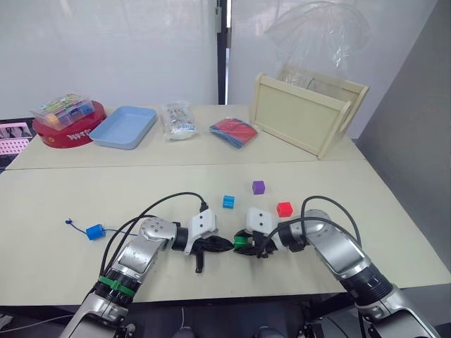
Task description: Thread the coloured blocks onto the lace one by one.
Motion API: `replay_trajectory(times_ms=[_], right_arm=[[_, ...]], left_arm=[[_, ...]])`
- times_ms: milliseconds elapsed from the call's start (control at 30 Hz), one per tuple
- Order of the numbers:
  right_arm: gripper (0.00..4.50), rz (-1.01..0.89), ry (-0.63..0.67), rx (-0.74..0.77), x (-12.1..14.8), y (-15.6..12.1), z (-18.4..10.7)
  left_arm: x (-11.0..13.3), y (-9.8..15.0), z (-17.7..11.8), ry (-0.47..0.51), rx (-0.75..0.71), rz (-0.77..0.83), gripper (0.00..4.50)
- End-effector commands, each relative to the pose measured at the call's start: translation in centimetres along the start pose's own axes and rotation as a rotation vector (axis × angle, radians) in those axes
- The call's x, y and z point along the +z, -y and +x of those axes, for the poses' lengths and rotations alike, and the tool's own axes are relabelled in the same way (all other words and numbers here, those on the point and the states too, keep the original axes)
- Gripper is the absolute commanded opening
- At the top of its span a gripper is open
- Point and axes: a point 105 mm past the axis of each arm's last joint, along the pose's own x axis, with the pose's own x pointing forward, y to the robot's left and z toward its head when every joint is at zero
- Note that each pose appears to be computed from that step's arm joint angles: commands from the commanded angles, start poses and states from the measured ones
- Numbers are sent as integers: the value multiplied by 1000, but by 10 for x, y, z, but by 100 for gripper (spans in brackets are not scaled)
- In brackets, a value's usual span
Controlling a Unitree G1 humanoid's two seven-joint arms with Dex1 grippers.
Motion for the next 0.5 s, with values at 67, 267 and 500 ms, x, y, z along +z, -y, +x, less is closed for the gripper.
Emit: replay_trajectory(times_ms=[67,267,500], right_arm=[[134,16,-3,32,-2,-11,9],[134,17,-4,28,-1,-11,6],[134,18,22,1,9,-10,-1]], left_arm=[[2,5,4,0,-15,9,2],[12,-2,-8,35,17,-2,28],[31,6,-22,72,-47,-21,250]])
